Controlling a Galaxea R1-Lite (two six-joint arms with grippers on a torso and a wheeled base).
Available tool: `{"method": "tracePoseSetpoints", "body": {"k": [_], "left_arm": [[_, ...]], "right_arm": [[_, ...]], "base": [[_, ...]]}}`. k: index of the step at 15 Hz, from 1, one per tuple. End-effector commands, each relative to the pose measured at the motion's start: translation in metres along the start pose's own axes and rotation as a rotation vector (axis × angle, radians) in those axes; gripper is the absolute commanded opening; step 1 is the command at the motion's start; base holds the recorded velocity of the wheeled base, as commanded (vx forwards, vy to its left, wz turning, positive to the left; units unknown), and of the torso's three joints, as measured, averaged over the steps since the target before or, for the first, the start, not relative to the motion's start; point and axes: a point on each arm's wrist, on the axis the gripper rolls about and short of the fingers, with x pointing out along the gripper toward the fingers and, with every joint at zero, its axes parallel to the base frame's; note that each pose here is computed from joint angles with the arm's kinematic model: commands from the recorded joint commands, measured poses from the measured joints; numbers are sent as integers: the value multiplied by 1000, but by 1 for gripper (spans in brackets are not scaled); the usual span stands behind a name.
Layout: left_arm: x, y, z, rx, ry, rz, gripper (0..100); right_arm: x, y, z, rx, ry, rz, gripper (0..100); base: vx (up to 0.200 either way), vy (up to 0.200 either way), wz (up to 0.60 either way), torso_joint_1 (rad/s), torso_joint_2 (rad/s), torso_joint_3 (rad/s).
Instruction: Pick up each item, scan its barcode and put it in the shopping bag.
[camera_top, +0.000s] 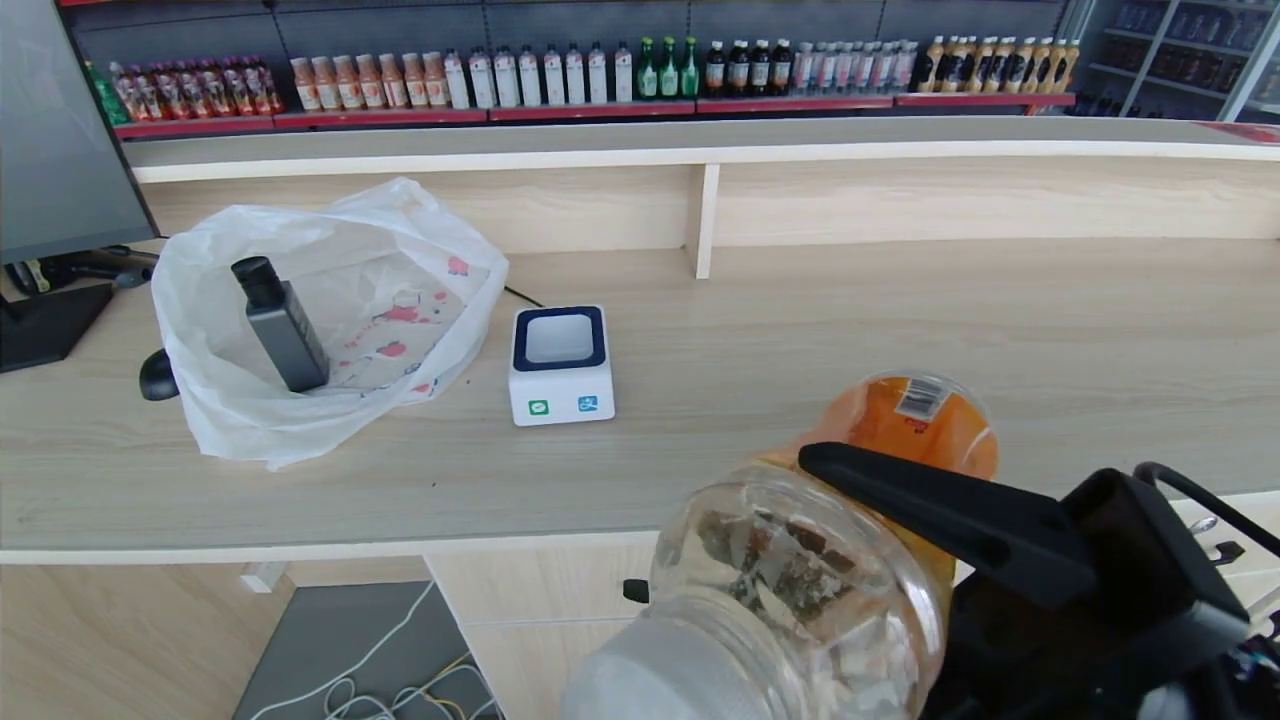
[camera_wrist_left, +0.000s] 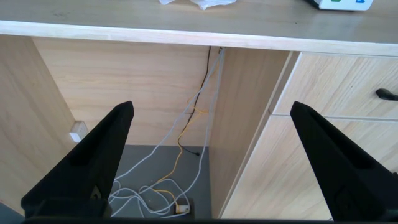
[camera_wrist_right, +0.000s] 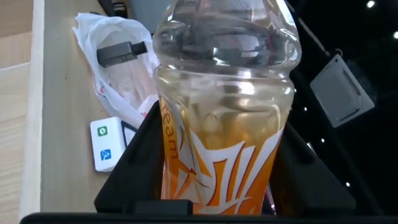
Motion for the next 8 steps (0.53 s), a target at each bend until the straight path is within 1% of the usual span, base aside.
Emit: {"method": "tracePoseSetpoints", "body": {"k": [1, 2, 4, 5, 8], "left_arm": [[0, 0, 0, 0, 0, 0, 100], [0, 0, 0, 0, 0, -1, 100], [0, 0, 0, 0, 0, 0, 100], [0, 0, 0, 0, 0, 0, 100], [0, 0, 0, 0, 0, -1, 100]], "right_arm": [[1, 7, 2, -24, -26, 20, 0], [3, 5, 5, -38, -48, -7, 0], [5, 12, 5, -43, -72, 8, 0], [5, 12, 5, -59, -86, 5, 0], [5, 12, 5, -80, -93, 7, 0]], "base": [[0, 0, 0, 0, 0, 0], [0, 0, 0, 0, 0, 0], [0, 0, 0, 0, 0, 0], [0, 0, 0, 0, 0, 0], [0, 0, 0, 0, 0, 0]]}}
